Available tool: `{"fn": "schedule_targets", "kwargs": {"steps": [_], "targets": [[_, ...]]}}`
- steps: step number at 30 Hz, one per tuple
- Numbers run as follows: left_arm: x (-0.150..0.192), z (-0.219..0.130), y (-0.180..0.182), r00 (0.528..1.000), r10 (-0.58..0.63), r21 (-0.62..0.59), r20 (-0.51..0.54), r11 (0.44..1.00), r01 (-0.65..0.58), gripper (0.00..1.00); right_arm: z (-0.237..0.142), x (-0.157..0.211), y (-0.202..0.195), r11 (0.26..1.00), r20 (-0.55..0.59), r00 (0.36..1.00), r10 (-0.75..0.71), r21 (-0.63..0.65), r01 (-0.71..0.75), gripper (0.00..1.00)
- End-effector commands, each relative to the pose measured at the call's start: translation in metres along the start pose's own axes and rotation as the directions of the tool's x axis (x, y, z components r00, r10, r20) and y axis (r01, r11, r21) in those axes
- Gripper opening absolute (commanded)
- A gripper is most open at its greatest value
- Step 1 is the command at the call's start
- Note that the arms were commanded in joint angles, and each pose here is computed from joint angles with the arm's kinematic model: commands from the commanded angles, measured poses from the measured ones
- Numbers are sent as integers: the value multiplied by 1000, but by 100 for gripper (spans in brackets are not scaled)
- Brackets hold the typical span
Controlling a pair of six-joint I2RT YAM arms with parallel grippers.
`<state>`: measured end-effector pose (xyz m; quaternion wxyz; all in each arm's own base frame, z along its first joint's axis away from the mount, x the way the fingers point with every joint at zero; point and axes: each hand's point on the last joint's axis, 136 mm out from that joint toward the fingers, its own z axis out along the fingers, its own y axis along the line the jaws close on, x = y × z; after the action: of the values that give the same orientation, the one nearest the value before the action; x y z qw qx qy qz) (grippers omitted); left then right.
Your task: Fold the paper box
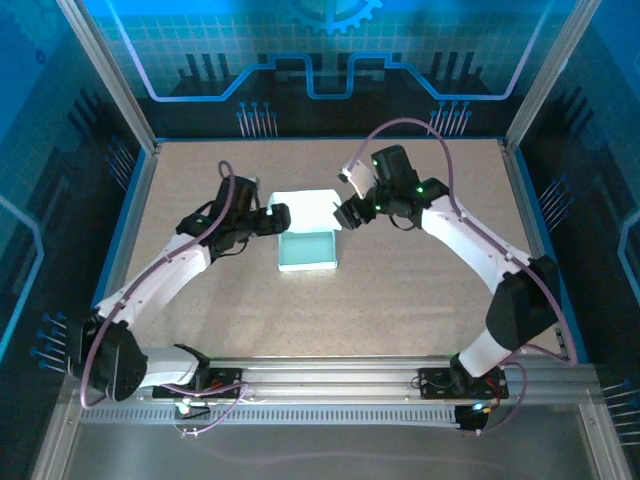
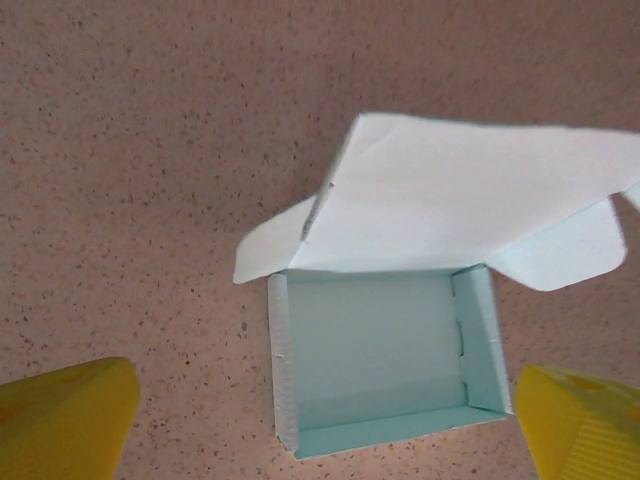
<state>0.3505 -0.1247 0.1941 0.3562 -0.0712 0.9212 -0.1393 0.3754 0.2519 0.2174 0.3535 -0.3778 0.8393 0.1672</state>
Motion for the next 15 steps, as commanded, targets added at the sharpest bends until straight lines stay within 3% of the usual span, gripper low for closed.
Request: {"fn": "schedule_targets", "kwargs": {"steps": [1,15], "targets": [[-4,-13,-2,1000,21,82,19,996,-23,99,9,7,-6,998,-83,995,-60,-37,57,74],[-5,-4,4,1000,2,82,6,997,-2,99,51,13,-2,991,-211,975,-76,-121,52,58]]}}
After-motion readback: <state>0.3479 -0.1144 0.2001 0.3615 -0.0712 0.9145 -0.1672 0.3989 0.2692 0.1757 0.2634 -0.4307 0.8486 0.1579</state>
